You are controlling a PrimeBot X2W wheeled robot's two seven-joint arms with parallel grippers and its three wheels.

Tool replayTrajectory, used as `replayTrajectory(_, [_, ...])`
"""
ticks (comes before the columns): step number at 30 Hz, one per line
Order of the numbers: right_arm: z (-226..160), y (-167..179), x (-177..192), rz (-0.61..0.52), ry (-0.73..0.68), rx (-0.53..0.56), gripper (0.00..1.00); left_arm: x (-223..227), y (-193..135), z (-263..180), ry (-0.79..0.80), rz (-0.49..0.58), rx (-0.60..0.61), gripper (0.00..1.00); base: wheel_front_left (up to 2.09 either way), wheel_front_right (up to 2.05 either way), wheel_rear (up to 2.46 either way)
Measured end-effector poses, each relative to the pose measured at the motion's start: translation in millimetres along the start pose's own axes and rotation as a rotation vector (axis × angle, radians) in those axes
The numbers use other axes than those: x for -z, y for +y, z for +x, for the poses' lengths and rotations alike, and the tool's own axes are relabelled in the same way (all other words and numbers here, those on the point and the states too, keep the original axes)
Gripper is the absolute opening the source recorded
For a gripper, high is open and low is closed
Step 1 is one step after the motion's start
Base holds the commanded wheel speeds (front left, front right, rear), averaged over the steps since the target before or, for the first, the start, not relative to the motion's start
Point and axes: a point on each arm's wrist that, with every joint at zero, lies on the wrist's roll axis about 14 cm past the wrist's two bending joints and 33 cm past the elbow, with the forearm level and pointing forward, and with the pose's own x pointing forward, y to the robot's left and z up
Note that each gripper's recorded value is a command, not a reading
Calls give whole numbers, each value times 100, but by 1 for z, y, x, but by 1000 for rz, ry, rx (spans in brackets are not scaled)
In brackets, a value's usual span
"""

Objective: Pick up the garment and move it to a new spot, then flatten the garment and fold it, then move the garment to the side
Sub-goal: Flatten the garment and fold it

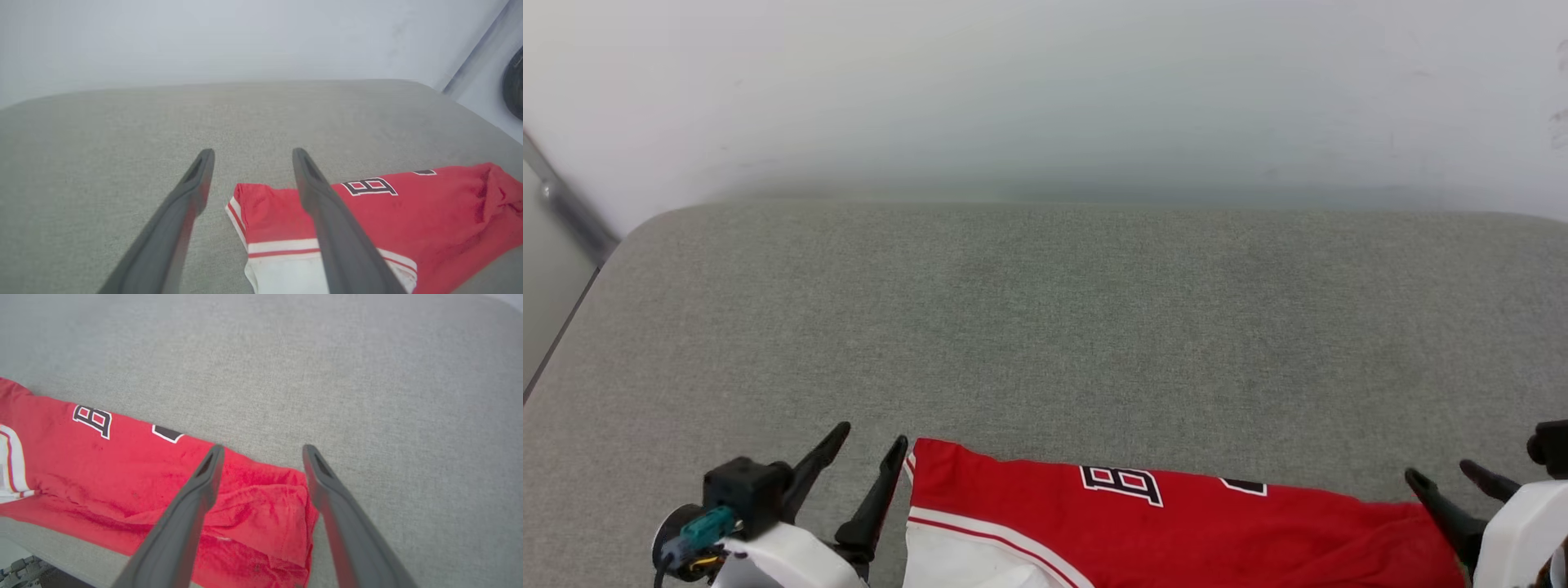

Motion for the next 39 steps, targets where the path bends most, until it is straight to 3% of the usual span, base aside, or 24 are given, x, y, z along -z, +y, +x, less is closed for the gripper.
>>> replayTrajectory(4, [-4, -1, -15, 30, -86, 27, 100, -20, 15, -3, -137, 42, -92, 100, 0, 0, 0])
replayTrajectory(11, [-11, -13, 15, 112, -38, 122, 100, -64, 27, -17, -339, 109, -255, 100, 0, 0, 0])
replayTrajectory(18, [-14, -21, 48, 230, 55, 193, 100, -63, 17, -34, -368, 238, -288, 100, 0, 0, 0])
replayTrajectory(25, [-11, -32, 77, 308, 164, 256, 100, -55, 10, -31, -352, 244, -269, 100, 0, 0, 0])
replayTrajectory(39, [14, -23, 122, 407, 337, 229, 100, -54, 25, -27, -340, 245, -293, 100, 0, 0, 0])
